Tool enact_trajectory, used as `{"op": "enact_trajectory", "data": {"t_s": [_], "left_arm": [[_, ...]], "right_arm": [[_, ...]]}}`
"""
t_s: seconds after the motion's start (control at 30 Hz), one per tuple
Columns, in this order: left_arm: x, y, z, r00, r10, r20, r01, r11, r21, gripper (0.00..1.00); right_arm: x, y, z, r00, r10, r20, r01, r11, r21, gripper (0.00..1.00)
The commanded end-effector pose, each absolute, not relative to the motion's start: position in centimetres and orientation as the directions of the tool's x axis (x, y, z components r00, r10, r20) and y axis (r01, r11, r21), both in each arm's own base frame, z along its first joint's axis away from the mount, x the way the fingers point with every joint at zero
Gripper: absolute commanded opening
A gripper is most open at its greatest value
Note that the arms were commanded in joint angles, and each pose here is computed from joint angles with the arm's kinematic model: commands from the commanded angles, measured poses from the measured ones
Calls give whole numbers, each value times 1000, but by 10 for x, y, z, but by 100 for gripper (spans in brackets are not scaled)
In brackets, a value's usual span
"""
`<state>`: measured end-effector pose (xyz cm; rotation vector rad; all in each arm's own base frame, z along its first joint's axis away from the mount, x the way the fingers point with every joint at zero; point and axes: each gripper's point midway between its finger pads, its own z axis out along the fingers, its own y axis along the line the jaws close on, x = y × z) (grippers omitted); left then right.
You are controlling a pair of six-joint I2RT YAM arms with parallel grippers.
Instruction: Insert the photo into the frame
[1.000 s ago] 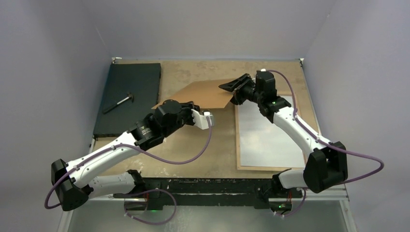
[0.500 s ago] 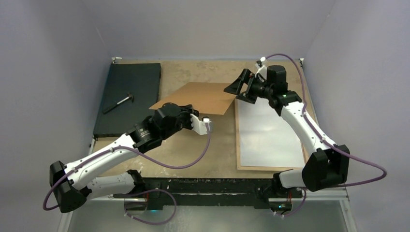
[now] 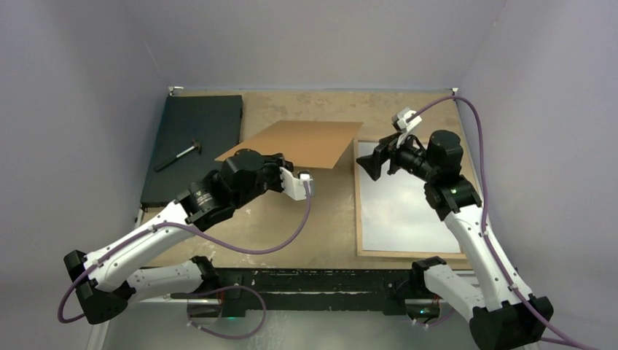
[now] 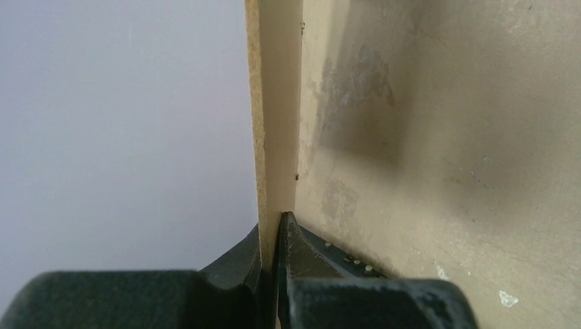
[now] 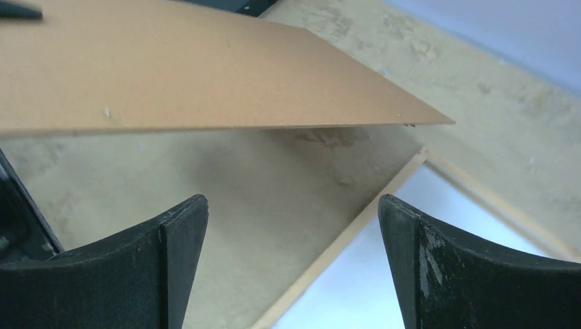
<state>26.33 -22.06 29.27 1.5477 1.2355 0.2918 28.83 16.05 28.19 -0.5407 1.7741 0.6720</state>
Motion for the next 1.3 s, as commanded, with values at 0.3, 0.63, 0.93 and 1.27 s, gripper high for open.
{"op": "enact_trajectory", "data": {"t_s": [0.3, 0.63, 0.93, 1.27], "left_arm": [[237, -211, 357, 553, 726, -409, 475, 129, 871, 0], [237, -212, 367, 577, 714, -397, 449, 129, 884, 0], [236, -219, 371, 599, 692, -402, 446, 128, 886, 0], [264, -212, 401, 568, 710, -416, 253, 330, 909, 73]], "right_arm": [[262, 201, 307, 297, -311, -903, -812, 414, -410, 87], [249, 243, 299, 375, -317, -871, -856, 242, -457, 78], [280, 261, 297, 406, -379, -832, -779, 333, -531, 43], [276, 259, 342, 423, -257, -869, -750, 438, -495, 0]]}}
